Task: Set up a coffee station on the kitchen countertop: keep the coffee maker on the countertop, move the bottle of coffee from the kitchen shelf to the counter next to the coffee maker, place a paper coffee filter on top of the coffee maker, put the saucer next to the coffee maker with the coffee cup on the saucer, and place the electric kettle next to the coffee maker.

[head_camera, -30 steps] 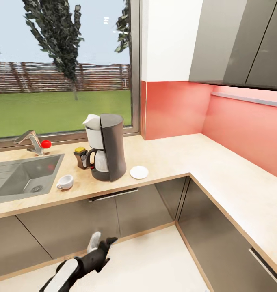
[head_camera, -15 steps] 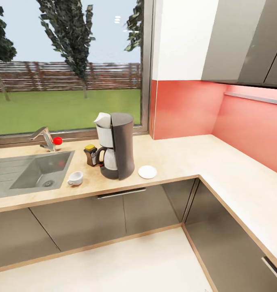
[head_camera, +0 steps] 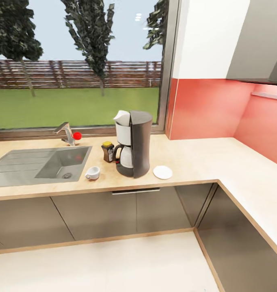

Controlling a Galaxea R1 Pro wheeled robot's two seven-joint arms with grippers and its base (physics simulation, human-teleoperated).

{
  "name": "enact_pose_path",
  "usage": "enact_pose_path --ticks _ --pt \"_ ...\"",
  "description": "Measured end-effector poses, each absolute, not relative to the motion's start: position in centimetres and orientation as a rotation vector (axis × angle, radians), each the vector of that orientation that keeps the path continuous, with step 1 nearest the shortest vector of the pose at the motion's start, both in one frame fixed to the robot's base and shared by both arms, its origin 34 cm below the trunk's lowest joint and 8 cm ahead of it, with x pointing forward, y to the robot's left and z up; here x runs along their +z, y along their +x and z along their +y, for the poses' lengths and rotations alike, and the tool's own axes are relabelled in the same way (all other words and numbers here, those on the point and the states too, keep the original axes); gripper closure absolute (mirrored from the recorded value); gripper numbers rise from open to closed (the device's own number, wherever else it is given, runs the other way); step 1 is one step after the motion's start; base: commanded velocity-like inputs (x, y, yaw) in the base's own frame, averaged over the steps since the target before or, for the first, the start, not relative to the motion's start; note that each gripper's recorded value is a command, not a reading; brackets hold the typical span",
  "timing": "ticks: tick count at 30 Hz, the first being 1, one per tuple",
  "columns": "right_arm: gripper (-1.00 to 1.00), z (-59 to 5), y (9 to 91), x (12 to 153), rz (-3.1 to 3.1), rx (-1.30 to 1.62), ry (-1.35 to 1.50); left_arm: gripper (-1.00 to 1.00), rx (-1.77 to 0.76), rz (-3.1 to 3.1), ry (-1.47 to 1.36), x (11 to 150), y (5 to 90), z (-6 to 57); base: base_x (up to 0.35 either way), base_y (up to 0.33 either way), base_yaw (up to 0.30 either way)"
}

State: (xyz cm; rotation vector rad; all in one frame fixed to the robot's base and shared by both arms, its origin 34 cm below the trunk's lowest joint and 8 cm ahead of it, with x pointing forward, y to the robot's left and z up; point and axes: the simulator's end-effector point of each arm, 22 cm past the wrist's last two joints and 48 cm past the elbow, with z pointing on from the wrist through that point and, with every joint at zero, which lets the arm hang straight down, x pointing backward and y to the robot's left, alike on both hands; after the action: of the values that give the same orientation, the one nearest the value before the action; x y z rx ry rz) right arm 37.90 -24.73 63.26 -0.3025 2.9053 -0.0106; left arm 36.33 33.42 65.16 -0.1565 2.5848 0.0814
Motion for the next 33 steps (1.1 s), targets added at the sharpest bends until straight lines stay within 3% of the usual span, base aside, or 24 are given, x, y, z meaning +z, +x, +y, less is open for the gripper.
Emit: enact_pose_path --ticks 33 --pt "-1.00 -25.1 37.6 63.0 2.915 -0.016 -0.304 -1.00 0.111 2.615 -0.161 64.7 35.0 34.7 0.000 0.000 0.268"
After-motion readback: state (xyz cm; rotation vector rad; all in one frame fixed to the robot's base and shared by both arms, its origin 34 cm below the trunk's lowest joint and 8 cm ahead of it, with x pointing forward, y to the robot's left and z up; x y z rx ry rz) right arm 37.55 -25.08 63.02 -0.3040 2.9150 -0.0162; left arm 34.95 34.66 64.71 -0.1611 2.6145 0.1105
